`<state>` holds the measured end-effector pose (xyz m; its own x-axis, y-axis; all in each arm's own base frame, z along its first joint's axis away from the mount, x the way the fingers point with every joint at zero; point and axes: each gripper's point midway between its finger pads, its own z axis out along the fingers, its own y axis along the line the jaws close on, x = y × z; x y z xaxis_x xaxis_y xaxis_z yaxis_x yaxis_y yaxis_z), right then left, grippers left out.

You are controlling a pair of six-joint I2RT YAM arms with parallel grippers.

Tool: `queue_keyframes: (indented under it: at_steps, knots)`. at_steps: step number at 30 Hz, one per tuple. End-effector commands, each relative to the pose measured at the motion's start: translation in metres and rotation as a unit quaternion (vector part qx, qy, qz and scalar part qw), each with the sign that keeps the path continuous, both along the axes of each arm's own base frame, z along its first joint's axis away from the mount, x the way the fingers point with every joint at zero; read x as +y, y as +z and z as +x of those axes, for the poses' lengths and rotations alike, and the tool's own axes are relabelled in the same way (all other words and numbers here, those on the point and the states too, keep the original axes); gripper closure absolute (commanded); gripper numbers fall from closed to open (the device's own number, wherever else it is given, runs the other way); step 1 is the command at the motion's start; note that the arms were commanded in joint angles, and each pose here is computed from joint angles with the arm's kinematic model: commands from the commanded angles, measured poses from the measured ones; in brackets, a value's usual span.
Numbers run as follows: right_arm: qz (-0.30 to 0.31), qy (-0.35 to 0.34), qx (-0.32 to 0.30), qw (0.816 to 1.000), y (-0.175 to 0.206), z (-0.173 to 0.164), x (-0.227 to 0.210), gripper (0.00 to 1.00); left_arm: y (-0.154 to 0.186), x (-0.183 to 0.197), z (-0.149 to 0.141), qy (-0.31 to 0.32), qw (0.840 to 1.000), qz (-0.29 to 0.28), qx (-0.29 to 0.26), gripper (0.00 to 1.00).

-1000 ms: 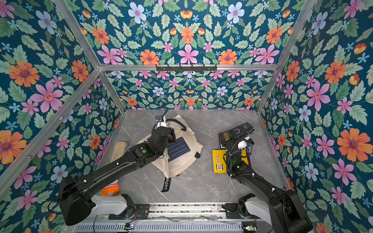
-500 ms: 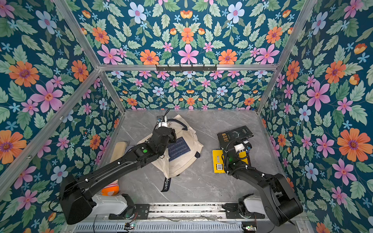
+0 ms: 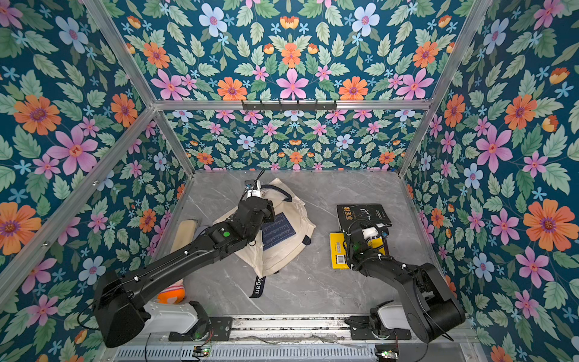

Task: Take out the books from the canvas bag
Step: Place the book on the book.

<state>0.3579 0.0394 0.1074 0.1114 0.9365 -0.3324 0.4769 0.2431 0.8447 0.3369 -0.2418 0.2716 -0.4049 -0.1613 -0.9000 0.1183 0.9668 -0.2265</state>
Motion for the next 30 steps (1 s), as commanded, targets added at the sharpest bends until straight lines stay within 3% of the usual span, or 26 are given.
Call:
queue_keyframes:
  at_steps: [1, 5, 15, 30]
  knots:
    - [0.035, 0.001, -0.011, 0.999, 0.003, 0.002, 0.006, 0.58, 0.006, -0.002, 0.001, -0.004, 1.000, -0.006, -0.006, 1.00]
    - [0.054, 0.010, -0.016, 0.998, 0.008, 0.000, 0.010, 0.51, 0.006, -0.003, 0.001, -0.006, 1.000, -0.004, -0.005, 1.00]
    - [0.056, 0.046, 0.004, 0.997, 0.027, -0.019, 0.014, 0.17, 0.007, -0.004, 0.001, -0.011, 1.000, -0.001, -0.004, 1.00]
    - [0.022, 0.069, 0.007, 0.997, 0.031, -0.029, 0.010, 0.13, 0.009, -0.004, 0.000, -0.011, 1.000, -0.005, -0.005, 1.00]
